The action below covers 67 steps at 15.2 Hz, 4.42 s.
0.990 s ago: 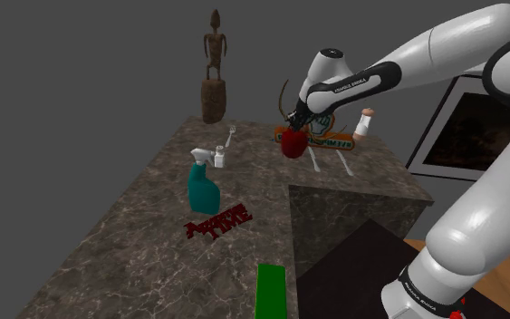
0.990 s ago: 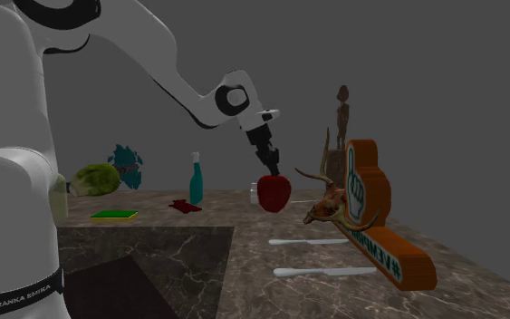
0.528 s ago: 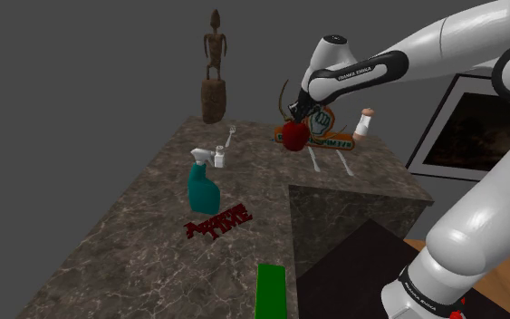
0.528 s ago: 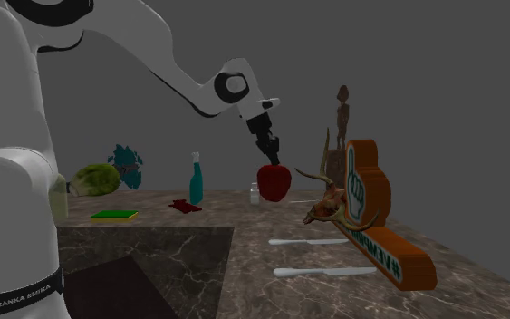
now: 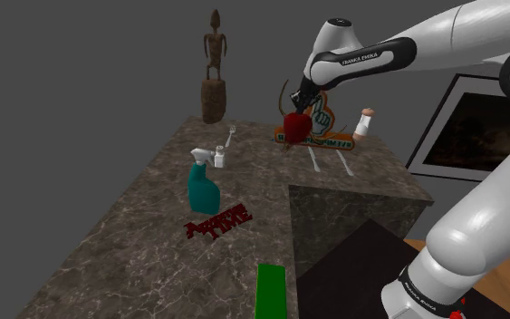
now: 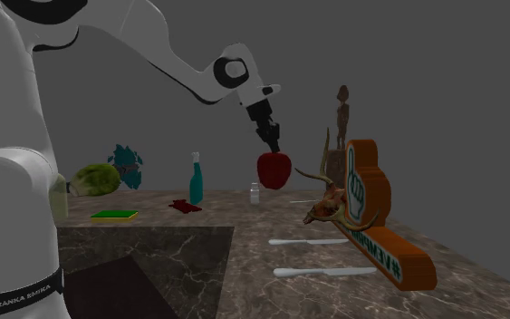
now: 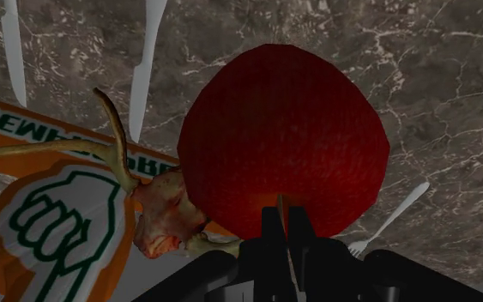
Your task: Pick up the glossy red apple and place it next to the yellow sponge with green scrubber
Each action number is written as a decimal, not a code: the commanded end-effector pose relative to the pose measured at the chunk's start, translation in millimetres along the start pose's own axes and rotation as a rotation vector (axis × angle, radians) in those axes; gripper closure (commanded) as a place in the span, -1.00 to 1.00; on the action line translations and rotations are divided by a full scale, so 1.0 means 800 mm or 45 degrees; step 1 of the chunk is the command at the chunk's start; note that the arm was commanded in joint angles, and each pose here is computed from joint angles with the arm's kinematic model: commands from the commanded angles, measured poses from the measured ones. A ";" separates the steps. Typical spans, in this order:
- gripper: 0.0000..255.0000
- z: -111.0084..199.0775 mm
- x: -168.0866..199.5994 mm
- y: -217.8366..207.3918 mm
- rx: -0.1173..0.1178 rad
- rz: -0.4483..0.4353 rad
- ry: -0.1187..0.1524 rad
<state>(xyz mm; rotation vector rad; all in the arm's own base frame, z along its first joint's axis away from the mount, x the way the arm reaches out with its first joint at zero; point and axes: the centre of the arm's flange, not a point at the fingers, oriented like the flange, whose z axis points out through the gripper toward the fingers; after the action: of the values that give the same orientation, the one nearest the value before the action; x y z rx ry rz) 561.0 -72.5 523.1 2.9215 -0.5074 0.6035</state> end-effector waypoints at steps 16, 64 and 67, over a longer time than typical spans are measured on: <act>1.00 -0.096 -0.012 -0.040 0.000 0.000 0.000; 1.00 -0.340 -0.537 -0.549 0.000 0.000 0.000; 1.00 -0.322 -0.545 -0.549 0.000 0.000 0.000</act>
<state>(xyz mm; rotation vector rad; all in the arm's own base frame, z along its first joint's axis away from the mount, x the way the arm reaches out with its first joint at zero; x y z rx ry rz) 242.0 515.2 569.3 2.9211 -0.5065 0.6028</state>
